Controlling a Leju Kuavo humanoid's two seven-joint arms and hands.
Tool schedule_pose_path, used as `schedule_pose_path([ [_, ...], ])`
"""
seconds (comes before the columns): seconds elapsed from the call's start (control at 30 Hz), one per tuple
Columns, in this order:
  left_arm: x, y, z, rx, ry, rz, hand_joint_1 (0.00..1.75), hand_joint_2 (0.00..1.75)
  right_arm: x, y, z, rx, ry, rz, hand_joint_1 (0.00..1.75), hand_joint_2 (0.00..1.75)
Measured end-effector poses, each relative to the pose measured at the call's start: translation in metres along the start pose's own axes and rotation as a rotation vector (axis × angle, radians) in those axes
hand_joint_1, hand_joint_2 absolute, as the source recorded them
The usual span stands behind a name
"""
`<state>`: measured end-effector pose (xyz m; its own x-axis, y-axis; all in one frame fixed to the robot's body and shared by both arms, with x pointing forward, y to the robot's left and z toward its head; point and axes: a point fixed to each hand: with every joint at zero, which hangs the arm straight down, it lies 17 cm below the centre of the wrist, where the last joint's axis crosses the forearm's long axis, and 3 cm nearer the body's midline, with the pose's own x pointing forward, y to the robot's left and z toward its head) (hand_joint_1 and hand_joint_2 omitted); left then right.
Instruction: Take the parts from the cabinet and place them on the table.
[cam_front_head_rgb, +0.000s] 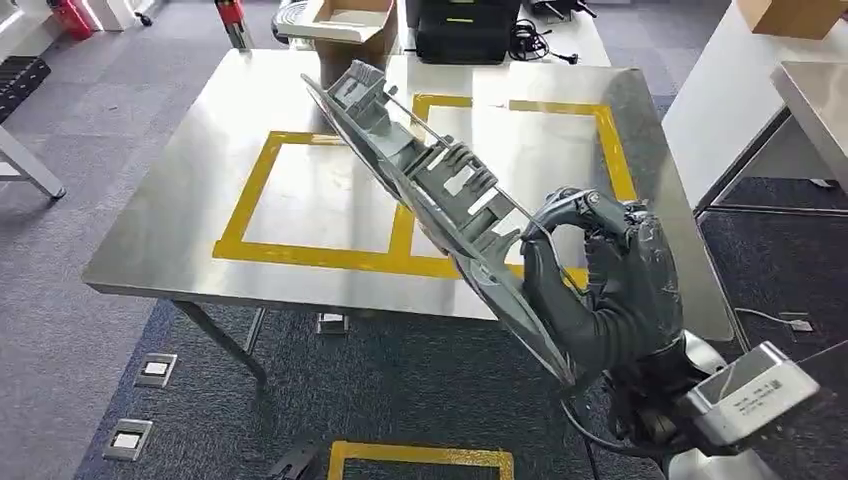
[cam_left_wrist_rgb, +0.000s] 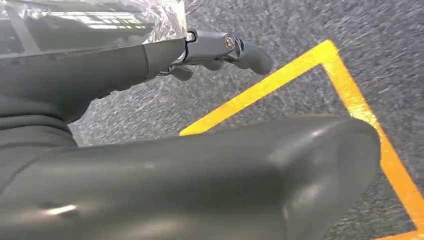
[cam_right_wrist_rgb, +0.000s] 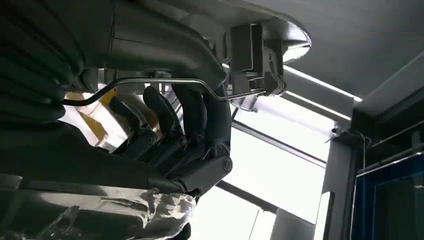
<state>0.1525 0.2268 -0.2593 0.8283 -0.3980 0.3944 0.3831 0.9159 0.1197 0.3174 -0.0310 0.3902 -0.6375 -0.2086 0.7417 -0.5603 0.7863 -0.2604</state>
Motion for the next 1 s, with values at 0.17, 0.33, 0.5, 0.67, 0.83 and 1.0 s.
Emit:
schedule_pose_path([
  [0.17,0.0001,-0.0013,0.0001,-0.002,0.0,-0.001,0.0,1.75,0.0002,-0.0004,0.0002,-0.002,-0.001,-0.001,1.75,1.75],
  [0.33,0.0011,0.001,-0.0003,0.002,-0.002,-0.001,0.0,1.75,-0.0001,-0.0013,0.0004,-0.005,-0.001,-0.001,1.75,1.75],
  [0.5,0.0009,0.0002,-0.0001,0.001,-0.002,-0.001,0.0,1.75,-0.0003,-0.0014,0.0005,-0.006,0.0,-0.001,1.75,1.75],
  [0.67,0.0017,-0.0012,-0.0001,-0.001,-0.003,0.0,0.0,1.75,0.0,-0.0018,0.0,-0.006,-0.001,0.0,1.75,1.75],
  [0.83,-0.0007,-0.0007,0.0002,-0.001,0.001,-0.001,0.0,1.75,-0.0021,-0.0021,0.0006,-0.007,0.005,0.0,1.75,1.75],
  [1.0,-0.0015,0.0008,0.0001,0.001,0.002,-0.002,0.0,1.75,-0.0037,-0.0017,0.001,-0.007,0.01,-0.001,1.75,1.75],
])
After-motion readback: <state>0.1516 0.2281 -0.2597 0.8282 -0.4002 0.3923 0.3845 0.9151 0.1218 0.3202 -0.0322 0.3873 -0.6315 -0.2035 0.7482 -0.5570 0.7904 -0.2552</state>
